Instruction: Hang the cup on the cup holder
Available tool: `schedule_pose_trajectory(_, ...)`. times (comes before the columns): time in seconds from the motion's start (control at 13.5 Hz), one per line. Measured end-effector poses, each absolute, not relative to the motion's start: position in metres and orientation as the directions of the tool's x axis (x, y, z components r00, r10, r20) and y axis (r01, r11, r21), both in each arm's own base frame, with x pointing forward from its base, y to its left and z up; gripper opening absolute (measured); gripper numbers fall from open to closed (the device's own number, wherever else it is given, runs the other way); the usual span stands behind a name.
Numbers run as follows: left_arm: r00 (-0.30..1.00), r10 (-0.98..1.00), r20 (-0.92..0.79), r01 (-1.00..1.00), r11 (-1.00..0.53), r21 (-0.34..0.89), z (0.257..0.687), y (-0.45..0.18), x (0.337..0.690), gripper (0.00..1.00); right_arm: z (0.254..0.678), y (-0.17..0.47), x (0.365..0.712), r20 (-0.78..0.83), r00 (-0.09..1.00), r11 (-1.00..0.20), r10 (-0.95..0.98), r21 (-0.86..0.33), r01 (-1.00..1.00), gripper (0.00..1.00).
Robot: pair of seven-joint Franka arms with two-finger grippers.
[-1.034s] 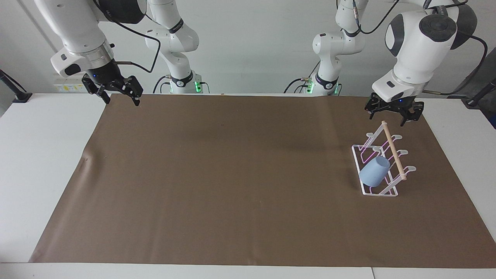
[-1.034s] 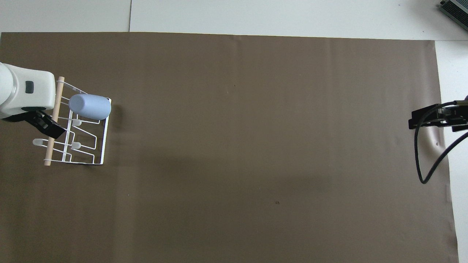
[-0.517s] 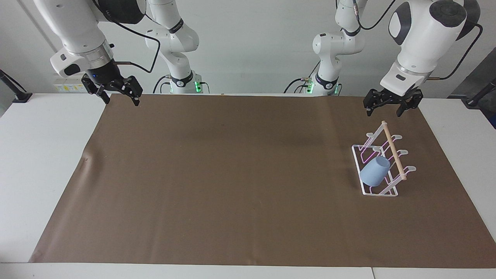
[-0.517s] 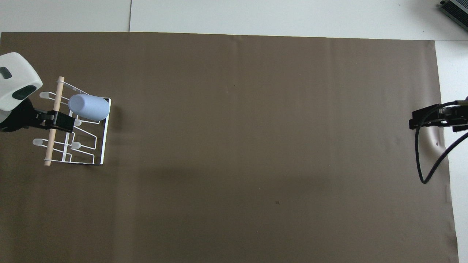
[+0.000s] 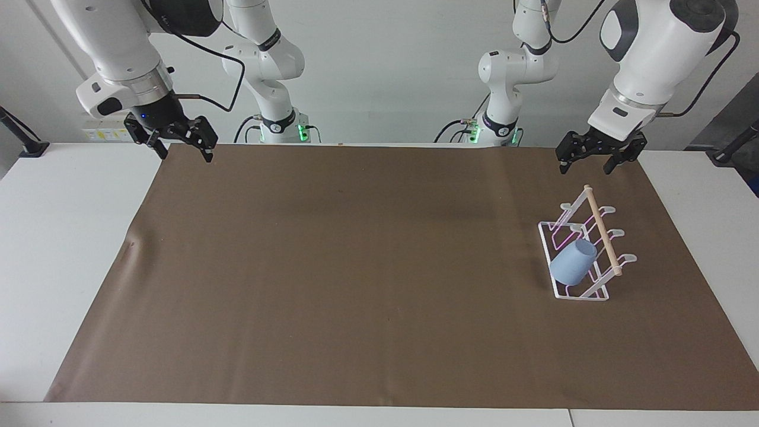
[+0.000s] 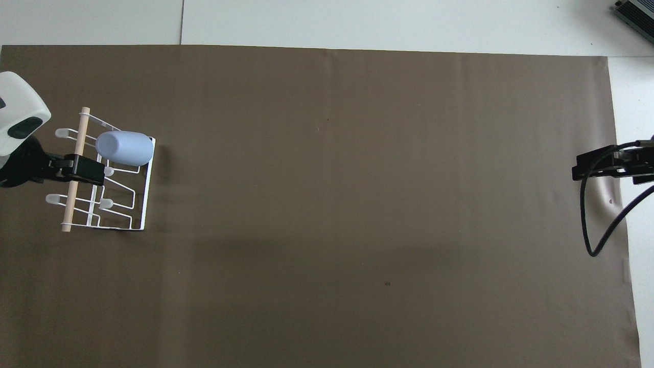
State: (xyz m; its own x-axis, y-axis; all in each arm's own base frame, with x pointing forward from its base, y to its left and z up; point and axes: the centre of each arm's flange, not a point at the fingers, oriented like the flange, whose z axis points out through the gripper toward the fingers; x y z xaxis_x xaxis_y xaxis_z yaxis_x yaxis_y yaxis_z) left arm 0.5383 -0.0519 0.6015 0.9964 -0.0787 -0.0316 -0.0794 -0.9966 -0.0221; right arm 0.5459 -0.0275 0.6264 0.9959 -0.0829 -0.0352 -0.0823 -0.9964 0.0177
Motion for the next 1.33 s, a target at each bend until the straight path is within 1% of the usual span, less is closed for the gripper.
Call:
schedule_pose_trajectory(0.15, 0.998, -0.048, -0.047, -0.048, -0.999, -0.002, 0.611, -0.037, 0.536, 1.0, 0.626, -0.028, 0.546, -0.035, 0.996, -0.996, -0.083, 0.018, -0.082, 1.0)
schedule_pose_trajectory(0.3, 0.999, -0.025, -0.045, -0.025, -1.0, 0.005, 0.632, -0.024, 0.534, 1.0, 0.626, -0.028, 0.546, -0.035, 0.996, -0.996, -0.083, 0.018, -0.082, 1.0)
schedule_pose_trajectory(0.52, 0.999, -0.028, -0.025, -0.028, -1.0, 0.007, 0.65, -0.025, 0.533, 1.0, 0.627, -0.028, 0.546, -0.034, 0.996, -0.996, -0.083, 0.018, -0.083, 1.0)
schedule_pose_trajectory(1.11, 1.0, -0.004, -0.016, -0.004, -1.0, 0.013, 0.655, -0.007, 0.533, 1.0, 0.626, -0.028, 0.546, -0.034, 0.996, -0.996, -0.083, 0.018, -0.083, 1.0)
schedule_pose_trajectory(1.33, 0.999, -0.051, -0.015, -0.051, -0.999, 0.014, 0.655, -0.007, 0.533, 1.0, 0.626, -0.029, 0.546, -0.034, 0.996, -0.996, -0.085, 0.018, -0.085, 1.0)
